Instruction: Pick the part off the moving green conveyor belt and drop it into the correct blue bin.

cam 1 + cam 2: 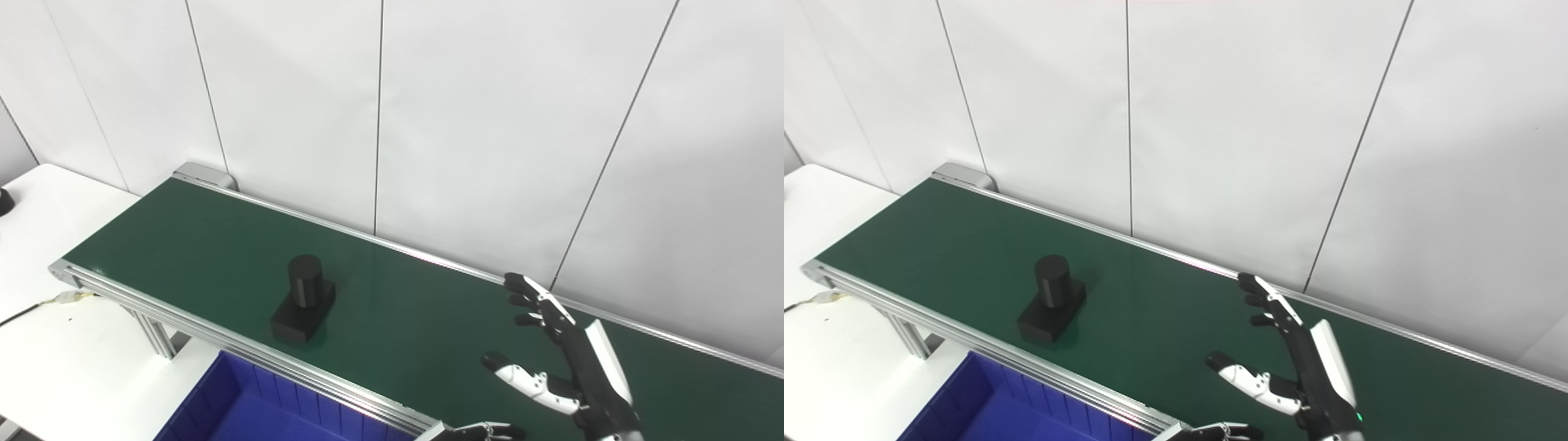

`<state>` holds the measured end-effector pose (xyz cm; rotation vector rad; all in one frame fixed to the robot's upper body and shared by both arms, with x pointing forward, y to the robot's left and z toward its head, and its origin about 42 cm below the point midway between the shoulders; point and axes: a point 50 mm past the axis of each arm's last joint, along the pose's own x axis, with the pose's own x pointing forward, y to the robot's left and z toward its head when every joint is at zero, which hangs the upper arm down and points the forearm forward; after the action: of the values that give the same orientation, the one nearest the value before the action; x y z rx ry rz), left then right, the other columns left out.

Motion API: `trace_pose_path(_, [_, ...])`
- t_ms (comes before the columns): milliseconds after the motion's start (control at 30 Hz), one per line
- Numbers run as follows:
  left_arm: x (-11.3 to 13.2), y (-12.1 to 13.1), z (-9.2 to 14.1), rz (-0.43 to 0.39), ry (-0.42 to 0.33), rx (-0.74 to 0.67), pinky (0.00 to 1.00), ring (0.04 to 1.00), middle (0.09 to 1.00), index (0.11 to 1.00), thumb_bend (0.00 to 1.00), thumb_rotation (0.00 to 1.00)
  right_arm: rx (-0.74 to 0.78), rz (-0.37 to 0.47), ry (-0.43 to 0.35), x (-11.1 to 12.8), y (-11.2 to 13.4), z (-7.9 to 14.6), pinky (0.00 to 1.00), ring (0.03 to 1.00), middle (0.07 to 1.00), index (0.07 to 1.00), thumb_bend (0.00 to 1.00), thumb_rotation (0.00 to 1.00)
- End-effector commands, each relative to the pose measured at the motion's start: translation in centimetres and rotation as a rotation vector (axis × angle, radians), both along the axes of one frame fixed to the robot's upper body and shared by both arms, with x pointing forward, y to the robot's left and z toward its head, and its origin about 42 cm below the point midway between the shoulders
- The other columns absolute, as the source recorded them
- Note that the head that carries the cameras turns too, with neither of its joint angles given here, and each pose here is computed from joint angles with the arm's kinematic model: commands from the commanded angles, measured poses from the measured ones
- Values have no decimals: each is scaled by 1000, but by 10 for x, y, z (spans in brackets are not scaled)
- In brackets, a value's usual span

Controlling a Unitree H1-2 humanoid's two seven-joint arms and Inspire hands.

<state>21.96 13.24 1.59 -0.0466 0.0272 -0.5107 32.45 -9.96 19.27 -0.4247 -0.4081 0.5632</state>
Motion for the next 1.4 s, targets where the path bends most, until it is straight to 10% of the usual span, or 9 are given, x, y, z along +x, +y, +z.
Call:
trace_pose_path(0, [10,-1,13,4,-53,-21,752,782,813,830,1000,214,15,34,-44,11,19,18,732,825,856,874,685,478])
trace_pose_path(1067, [8,-16,17,-7,-25,22,650,758,849,865,1000,252,-174,189,8,73,146,18,768,836,853,865,782,486])
trace_pose_path(1367, [13,-24,10,-16,-18,7,627,717,811,857,978,130,-250,220,12,82,171,6,744,824,838,851,789,488])
